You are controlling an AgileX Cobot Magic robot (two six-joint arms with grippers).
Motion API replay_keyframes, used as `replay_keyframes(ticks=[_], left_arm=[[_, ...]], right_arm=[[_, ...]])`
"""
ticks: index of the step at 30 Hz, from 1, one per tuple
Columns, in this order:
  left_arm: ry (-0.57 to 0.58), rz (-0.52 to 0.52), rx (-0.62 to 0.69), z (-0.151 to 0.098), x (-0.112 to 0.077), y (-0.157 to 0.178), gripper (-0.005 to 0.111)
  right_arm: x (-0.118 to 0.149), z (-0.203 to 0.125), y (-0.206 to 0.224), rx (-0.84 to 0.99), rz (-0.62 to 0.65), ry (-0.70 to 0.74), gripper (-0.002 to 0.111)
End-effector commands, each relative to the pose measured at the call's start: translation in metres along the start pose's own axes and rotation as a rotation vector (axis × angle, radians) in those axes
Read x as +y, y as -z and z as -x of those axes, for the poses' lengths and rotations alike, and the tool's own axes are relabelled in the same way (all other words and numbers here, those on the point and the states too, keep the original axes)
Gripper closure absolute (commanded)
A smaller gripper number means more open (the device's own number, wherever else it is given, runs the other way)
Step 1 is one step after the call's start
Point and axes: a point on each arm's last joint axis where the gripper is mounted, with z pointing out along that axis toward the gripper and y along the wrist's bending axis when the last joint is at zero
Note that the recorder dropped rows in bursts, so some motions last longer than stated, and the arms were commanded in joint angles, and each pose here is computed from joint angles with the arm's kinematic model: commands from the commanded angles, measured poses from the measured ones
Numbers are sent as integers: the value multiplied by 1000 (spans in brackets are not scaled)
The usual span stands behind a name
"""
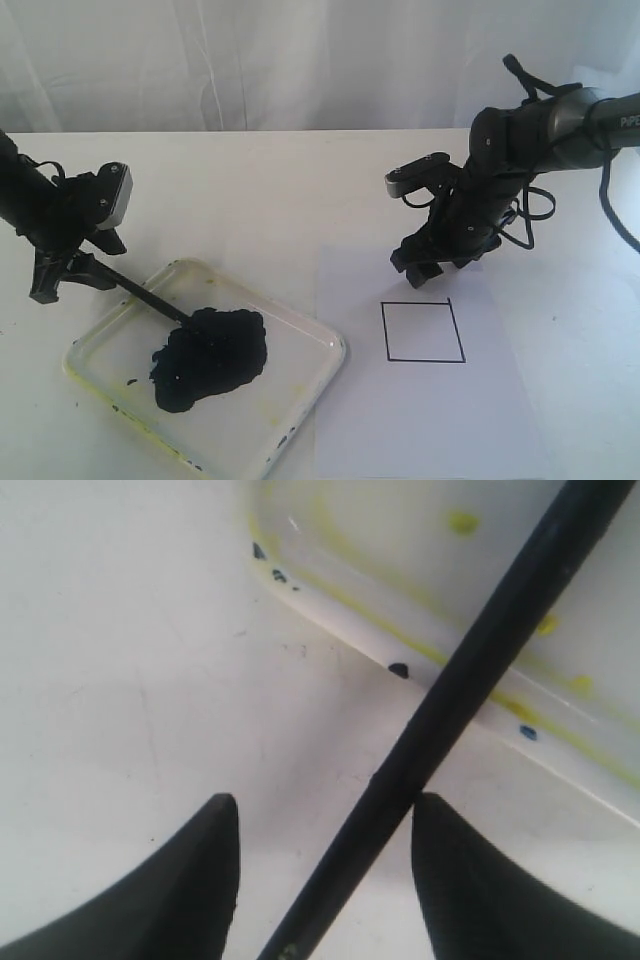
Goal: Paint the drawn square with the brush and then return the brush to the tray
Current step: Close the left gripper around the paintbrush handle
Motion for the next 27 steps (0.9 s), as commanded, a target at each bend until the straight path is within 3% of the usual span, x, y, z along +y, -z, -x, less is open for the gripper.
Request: replay_keyframes(ticks=[1, 15, 20, 27], left_arm=[[-4, -1, 2, 0, 0, 0, 51], [4, -66, -21, 1, -6, -1, 51], [-6, -87, -37, 6, -8, 9, 70], [-58, -104, 17, 1, -9, 9, 70]], right_arm=[[0, -3, -6, 29, 3, 8, 42], [0, -3, -6, 27, 3, 8, 42], [0, -3, -6, 25, 1, 10, 42], [0, -3, -6, 28, 3, 8, 42]])
